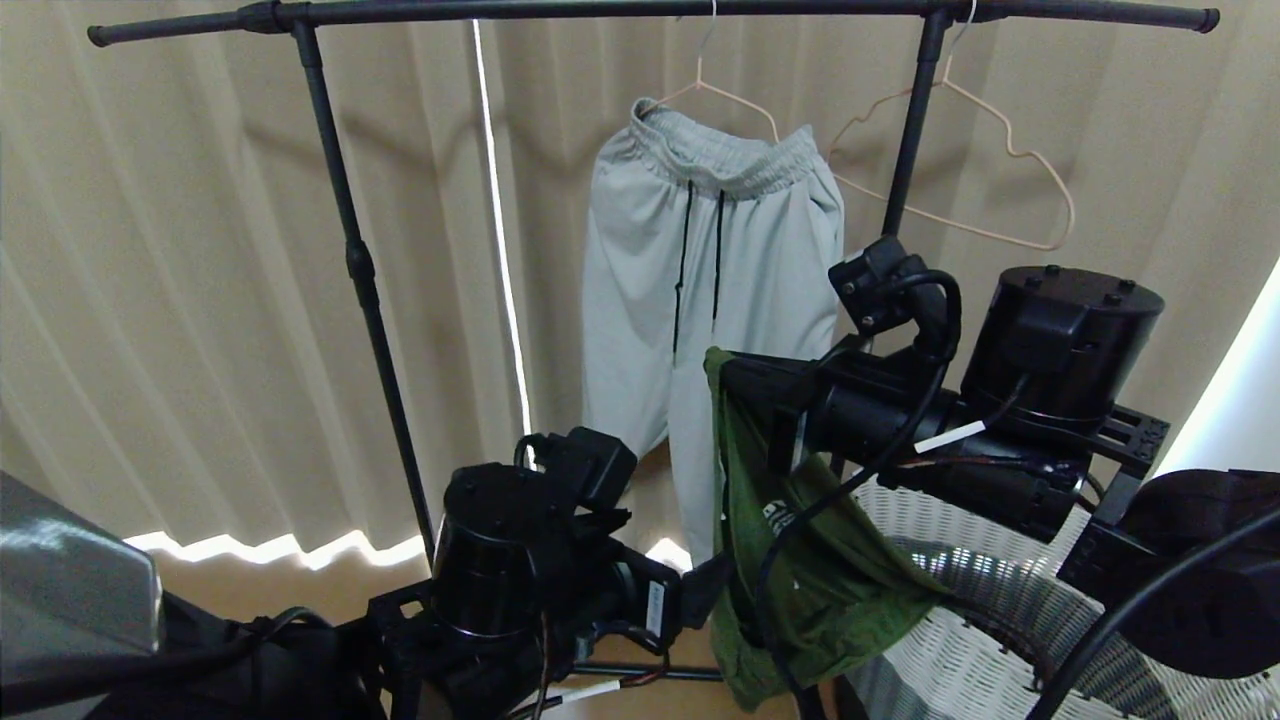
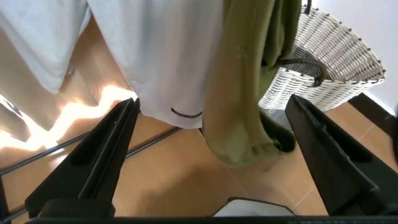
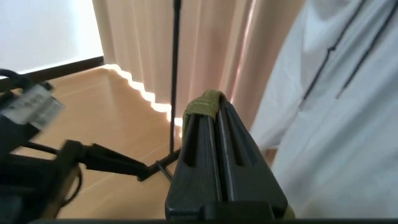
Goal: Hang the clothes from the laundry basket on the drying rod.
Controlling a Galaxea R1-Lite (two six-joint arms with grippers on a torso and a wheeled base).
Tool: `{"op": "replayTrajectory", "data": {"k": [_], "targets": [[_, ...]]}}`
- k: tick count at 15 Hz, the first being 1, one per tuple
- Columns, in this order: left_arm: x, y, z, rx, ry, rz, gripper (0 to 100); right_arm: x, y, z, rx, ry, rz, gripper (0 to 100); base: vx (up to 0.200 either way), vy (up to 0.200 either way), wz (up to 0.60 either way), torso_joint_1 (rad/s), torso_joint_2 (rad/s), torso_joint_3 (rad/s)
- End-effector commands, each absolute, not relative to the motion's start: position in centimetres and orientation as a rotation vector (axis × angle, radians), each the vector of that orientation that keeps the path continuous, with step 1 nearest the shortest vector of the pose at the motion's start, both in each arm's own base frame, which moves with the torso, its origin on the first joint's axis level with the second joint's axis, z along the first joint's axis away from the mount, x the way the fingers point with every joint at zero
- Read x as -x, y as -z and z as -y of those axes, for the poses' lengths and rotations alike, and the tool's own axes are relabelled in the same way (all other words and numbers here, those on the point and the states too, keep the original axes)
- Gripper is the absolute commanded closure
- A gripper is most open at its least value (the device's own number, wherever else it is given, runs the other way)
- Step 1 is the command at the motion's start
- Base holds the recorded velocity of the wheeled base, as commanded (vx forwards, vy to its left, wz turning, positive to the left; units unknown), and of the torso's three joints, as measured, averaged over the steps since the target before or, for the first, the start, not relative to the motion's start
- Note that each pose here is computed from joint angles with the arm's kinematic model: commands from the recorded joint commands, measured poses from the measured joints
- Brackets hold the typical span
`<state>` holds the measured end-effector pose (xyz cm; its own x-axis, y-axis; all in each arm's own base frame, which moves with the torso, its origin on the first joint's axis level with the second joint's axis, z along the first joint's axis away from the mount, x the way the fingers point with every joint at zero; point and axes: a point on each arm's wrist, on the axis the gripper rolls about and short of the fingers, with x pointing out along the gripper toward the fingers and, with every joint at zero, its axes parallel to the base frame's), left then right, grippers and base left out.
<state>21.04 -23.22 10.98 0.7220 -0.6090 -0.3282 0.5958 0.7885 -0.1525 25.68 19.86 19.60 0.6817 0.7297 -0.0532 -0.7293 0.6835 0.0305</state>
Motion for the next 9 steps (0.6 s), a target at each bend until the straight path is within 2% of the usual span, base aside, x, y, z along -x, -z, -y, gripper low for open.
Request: {"op": "replayTrajectory", "data": {"k": [1,9], "targets": [[-22.1,-10.2,24.1,0.072,0.65,-0.373,0,-25.4,-19.8,-20.1,-0.009,-0.831,-0.055,100,0.0,0.0,0.0,0.0,0.0,0.0],[-24.9,-8.3,22.9,0.085,0.558,-0.404,0,-25.3,-20.0,-20.0,-0.009,-0.829,-0.05,100,0.0,0.0,0.0,0.0,0.0,0.0]]}}
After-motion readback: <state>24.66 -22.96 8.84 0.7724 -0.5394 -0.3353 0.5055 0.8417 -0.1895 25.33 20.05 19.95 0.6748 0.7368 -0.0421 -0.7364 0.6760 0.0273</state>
